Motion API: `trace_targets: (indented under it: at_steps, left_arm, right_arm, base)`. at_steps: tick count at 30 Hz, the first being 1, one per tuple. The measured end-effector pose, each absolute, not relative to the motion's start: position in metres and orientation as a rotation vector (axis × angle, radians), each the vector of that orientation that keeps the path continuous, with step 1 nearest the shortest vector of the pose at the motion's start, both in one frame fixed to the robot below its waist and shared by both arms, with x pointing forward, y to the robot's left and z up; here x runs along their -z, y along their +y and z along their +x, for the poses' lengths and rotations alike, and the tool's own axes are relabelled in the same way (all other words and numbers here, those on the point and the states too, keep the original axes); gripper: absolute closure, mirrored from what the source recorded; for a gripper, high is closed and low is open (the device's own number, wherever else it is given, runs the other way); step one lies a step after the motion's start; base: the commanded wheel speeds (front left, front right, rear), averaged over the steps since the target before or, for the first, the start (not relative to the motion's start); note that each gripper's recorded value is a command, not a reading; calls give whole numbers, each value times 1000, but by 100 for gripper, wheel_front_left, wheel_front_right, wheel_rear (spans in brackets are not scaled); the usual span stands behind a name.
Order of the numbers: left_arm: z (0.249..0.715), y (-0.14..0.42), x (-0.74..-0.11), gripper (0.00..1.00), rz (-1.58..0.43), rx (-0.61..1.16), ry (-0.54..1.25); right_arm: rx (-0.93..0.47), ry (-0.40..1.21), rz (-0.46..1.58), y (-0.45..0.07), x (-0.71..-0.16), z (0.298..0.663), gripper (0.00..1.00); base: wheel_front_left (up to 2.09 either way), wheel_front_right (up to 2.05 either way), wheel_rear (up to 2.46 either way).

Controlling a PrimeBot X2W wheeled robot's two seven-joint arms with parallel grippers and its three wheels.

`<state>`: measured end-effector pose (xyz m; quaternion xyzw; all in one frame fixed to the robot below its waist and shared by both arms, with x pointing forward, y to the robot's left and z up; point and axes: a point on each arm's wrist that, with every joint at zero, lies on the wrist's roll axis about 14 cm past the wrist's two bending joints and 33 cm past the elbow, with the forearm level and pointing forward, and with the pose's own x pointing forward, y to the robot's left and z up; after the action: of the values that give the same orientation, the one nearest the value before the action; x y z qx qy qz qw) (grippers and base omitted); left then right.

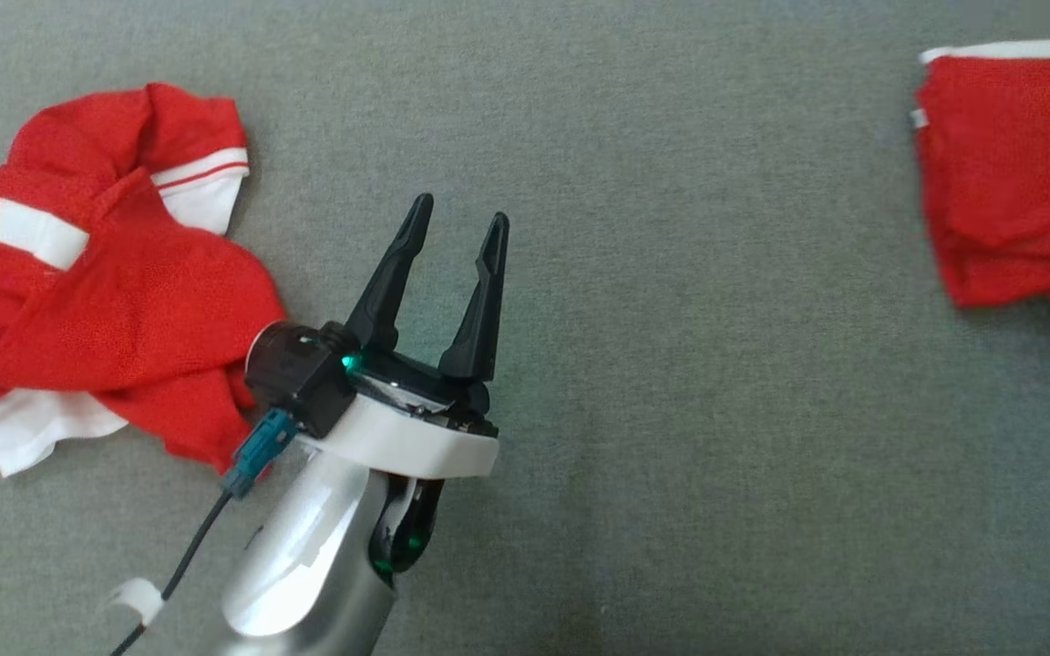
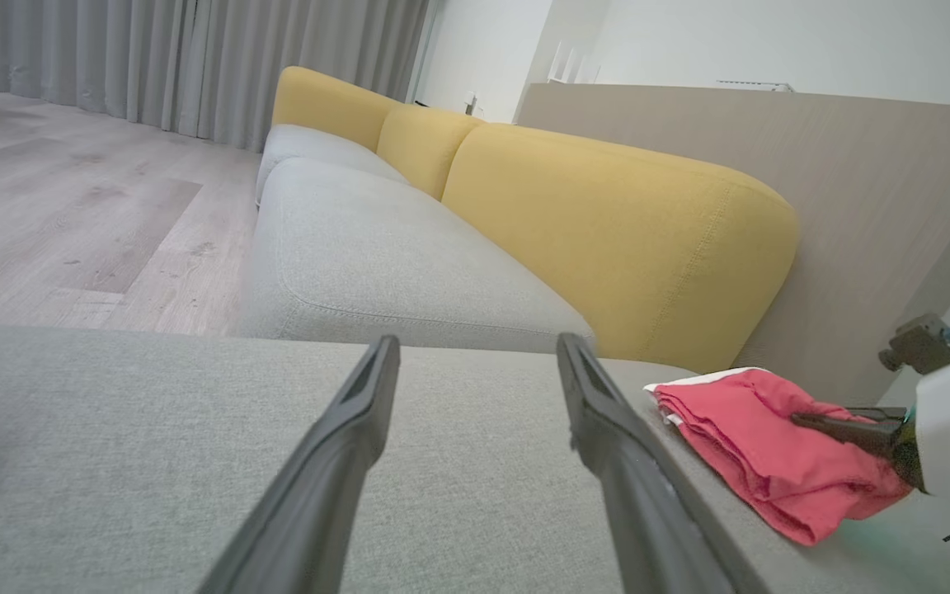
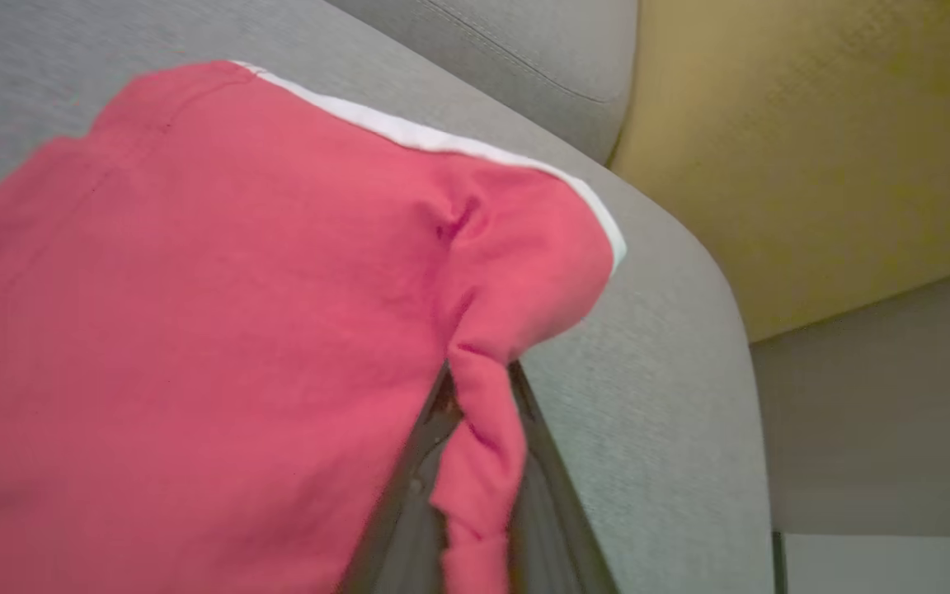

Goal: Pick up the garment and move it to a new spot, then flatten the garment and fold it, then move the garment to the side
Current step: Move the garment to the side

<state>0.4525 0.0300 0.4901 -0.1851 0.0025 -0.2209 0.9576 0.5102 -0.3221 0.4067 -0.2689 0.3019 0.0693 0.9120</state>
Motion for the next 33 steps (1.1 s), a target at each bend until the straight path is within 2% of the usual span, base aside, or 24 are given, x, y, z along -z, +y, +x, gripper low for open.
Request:
trace_targets:
  at_steps: [11, 12, 13, 17, 24, 33]
  left_arm:
    - [460, 46, -480, 0, -372, 401, 19]
    - [460, 47, -479, 0, -371, 398, 18]
    - [460, 48, -480, 0, -371, 394, 18]
    - [460, 51, -484, 0, -370, 390, 7]
    - [459, 62, -506, 0, -358, 364, -53]
    - [436, 92, -523, 0, -337, 272, -97]
  right_arm:
    - [-86, 666, -581, -348, -402, 522, 100]
    - [-77, 669, -576, -350, -401, 521, 63]
    - [-71, 663, -572, -352, -403, 522, 0]
    - [-46, 621, -565, -356, -414, 527, 0]
    - [-42, 455, -479, -332, -450, 536, 0]
    - [-122, 106, -258, -252, -536, 542, 0]
  base:
    - [0, 0, 0]
    - [0, 0, 0]
    - [0, 0, 0]
    - [0, 0, 0]
    - [0, 0, 0]
    - [0, 0, 0]
